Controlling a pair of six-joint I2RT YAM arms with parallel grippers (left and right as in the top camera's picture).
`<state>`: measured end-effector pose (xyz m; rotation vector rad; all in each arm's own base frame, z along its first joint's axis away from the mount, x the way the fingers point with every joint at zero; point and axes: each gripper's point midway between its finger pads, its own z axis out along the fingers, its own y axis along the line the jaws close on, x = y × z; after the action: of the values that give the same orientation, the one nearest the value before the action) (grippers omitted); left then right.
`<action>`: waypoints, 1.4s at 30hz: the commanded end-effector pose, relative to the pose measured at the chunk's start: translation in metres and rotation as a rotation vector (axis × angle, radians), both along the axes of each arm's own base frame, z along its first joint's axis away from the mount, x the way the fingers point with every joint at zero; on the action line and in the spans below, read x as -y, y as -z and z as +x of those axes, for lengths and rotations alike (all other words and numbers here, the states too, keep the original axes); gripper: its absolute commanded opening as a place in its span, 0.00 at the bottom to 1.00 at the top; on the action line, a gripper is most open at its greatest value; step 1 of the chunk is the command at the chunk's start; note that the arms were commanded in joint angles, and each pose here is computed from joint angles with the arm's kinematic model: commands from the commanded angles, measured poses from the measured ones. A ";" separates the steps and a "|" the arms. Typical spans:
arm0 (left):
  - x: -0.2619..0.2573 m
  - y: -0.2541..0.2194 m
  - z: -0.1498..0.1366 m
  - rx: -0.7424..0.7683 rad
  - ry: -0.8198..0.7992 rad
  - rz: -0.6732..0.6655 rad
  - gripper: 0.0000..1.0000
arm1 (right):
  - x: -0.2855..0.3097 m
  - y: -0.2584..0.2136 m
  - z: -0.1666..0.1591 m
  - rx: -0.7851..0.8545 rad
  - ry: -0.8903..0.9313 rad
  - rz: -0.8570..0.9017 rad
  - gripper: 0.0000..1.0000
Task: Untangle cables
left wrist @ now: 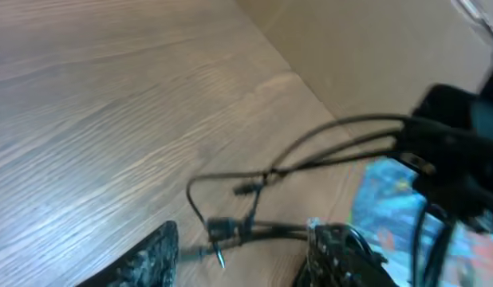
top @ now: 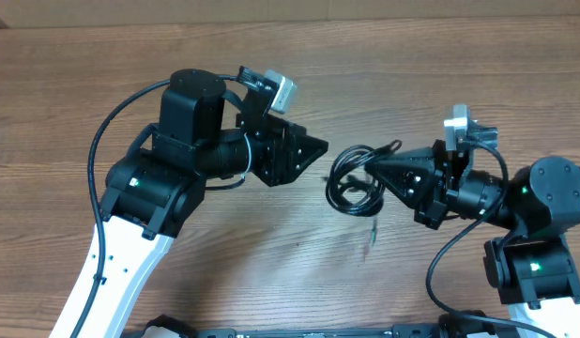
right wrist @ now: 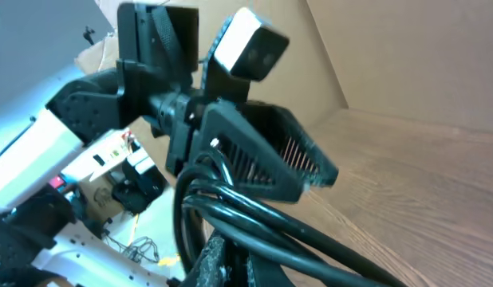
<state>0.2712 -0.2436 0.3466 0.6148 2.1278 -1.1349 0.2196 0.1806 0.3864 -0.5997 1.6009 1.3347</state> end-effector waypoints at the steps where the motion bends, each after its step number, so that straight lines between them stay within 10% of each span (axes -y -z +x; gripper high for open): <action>1: 0.010 -0.015 -0.030 0.092 0.211 -0.051 0.47 | 0.004 -0.009 0.016 -0.087 0.076 0.052 0.04; 42: 0.001 -0.036 -0.041 0.084 0.317 -0.184 0.70 | -0.008 0.007 0.017 0.055 -0.074 -0.029 0.04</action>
<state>0.2413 -0.2471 0.3694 0.8908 1.9228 -1.3426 0.2300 0.1884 0.3742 -0.7187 1.5782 1.3593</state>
